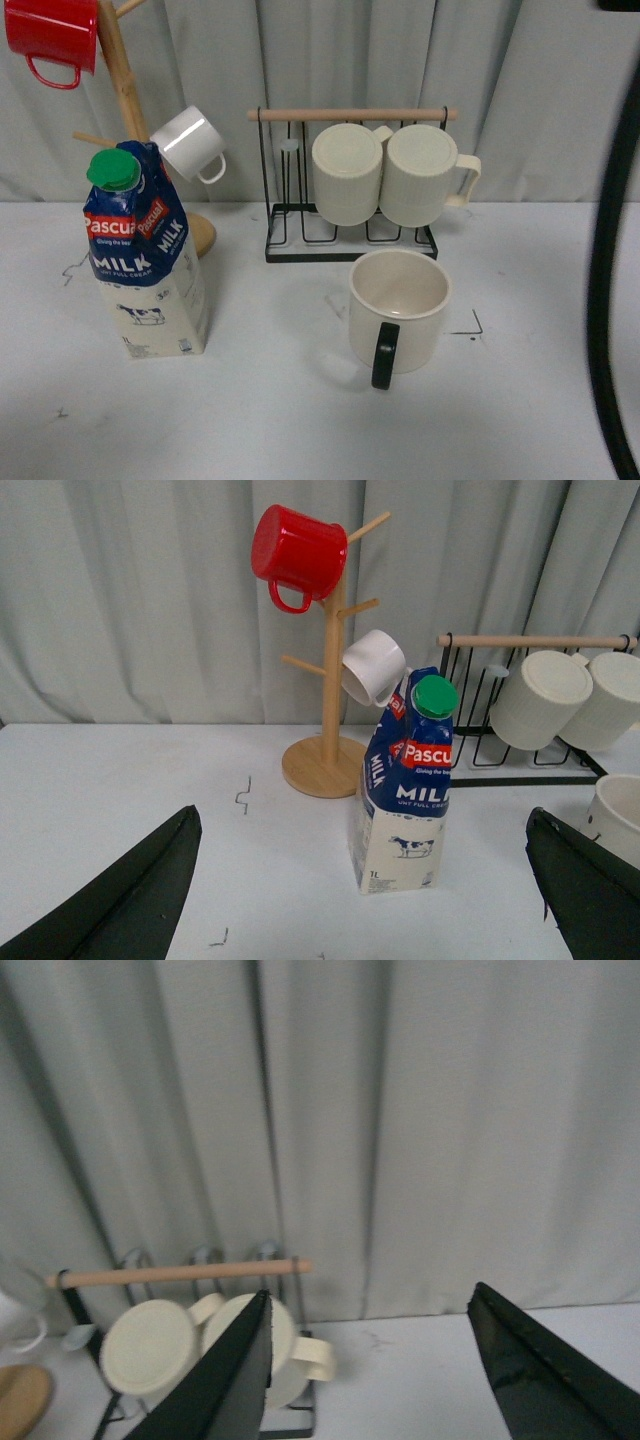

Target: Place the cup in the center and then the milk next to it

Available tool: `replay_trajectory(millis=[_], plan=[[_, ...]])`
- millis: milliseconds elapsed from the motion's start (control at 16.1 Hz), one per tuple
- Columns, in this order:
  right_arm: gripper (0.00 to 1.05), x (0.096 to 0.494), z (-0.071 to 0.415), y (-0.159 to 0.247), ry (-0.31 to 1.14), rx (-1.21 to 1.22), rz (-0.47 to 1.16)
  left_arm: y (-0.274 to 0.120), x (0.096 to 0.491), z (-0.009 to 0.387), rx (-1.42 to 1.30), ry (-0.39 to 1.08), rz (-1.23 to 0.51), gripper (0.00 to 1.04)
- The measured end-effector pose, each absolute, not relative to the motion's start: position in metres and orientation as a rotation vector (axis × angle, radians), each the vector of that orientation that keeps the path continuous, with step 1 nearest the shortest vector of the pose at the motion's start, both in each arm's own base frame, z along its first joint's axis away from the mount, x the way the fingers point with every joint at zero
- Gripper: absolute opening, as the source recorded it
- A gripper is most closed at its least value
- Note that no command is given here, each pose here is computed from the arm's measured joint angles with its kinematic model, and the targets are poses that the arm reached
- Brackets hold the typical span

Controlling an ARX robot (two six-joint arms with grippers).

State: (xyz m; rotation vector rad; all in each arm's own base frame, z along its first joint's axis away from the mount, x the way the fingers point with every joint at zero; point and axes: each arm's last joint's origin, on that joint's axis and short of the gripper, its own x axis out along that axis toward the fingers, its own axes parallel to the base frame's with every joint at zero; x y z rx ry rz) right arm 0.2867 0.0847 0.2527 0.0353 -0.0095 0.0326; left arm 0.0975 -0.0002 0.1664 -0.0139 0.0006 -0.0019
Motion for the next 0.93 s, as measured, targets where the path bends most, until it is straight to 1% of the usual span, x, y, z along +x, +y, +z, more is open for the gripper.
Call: replay_trajectory(millis=[62,186,248,372,434,682,930], plan=[[0.52,0.271,0.243,0.067,-0.039,0.035,-0.01,0.0,0.098,0.166,-0.014,0.0,-0.002,0.98],[0.28,0.245,0.216,0.049,0.01,0.012,-0.008,0.0,0.098,0.166,-0.014,0.0,-0.002,0.98],[0.25,0.241,0.213,0.047,0.014,0.01,-0.007,0.0,0.098,0.166,-0.014,0.0,-0.002,0.98],[0.08,0.226,0.206,0.039,0.008,0.005,0.006,0.0,0.098,0.166,-0.014,0.0,-0.002,0.98],[0.02,0.218,0.206,0.034,-0.005,0.003,0.0,0.0,0.098,0.166,-0.014,0.0,-0.002,0.98],[0.02,0.186,0.188,0.019,0.013,0.001,-0.001,0.0,0.098,0.166,-0.014,0.001,-0.002,0.98],[0.02,0.164,0.179,0.008,0.012,0.002,0.009,0.0,0.098,0.166,-0.014,0.0,-0.002,0.98]])
